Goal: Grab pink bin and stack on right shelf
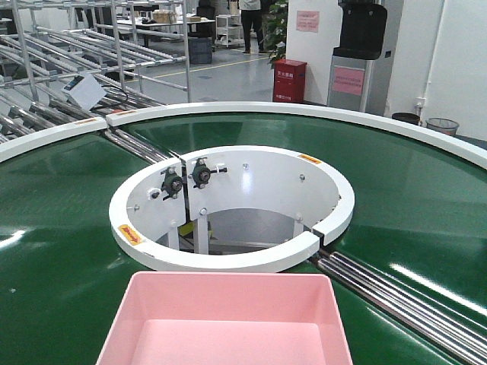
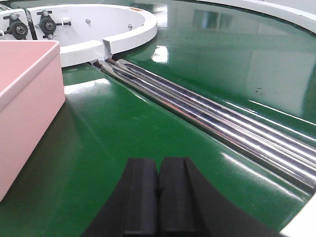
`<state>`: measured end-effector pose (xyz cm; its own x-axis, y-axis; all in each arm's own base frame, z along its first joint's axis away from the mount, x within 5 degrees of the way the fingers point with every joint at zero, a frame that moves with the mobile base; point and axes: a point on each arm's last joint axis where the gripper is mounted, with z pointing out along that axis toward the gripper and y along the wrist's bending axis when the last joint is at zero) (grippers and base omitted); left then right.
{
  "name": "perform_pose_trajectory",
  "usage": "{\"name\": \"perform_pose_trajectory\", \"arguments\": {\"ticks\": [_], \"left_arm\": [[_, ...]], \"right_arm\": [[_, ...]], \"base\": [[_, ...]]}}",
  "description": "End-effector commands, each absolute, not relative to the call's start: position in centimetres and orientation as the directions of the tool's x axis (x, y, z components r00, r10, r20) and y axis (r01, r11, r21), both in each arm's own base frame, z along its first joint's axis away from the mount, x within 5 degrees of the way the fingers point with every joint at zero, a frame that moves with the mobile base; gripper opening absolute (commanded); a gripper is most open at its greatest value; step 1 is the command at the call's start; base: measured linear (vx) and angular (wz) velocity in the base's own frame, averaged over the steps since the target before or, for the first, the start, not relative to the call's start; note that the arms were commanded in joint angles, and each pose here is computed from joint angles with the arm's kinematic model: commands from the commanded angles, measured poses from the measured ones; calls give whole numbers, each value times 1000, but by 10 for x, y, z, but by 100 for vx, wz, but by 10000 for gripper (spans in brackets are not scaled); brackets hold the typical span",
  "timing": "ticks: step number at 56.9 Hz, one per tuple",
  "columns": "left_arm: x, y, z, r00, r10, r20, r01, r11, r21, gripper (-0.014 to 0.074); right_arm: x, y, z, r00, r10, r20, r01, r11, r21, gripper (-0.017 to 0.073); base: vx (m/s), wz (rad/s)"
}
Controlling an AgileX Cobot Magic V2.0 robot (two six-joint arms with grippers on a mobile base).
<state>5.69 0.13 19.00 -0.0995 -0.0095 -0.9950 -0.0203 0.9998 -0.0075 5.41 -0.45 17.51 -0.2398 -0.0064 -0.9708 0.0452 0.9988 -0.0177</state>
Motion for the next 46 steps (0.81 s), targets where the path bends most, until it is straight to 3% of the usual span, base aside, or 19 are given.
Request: {"name": "perform_pose_trajectory", "arguments": {"ticks": [1,28,36,46], "left_arm": [[59,1,194,-38,-16,-999,-21,1000,-15,-5],[59,1,195,-30,-16,-999,-21,1000,-15,-5],[59,1,196,-19,-16,-1000,-20,1000,-15,-5],[59,1,197,-1,-15,-1000,-20,1000,-15,-5]], "right_arm": [[55,-4,183,-148,-30,-989,36,999,-36,-11],[55,-4,183,-148,-31,-988,37,999,-37,-11],[55,-6,184,-154,-188,-970,34,980,-195,-12],[55,-6,184,-154,-194,-969,34,979,-201,-12]], "base": [[0,0],[0,0],[0,0],[0,0]]}}
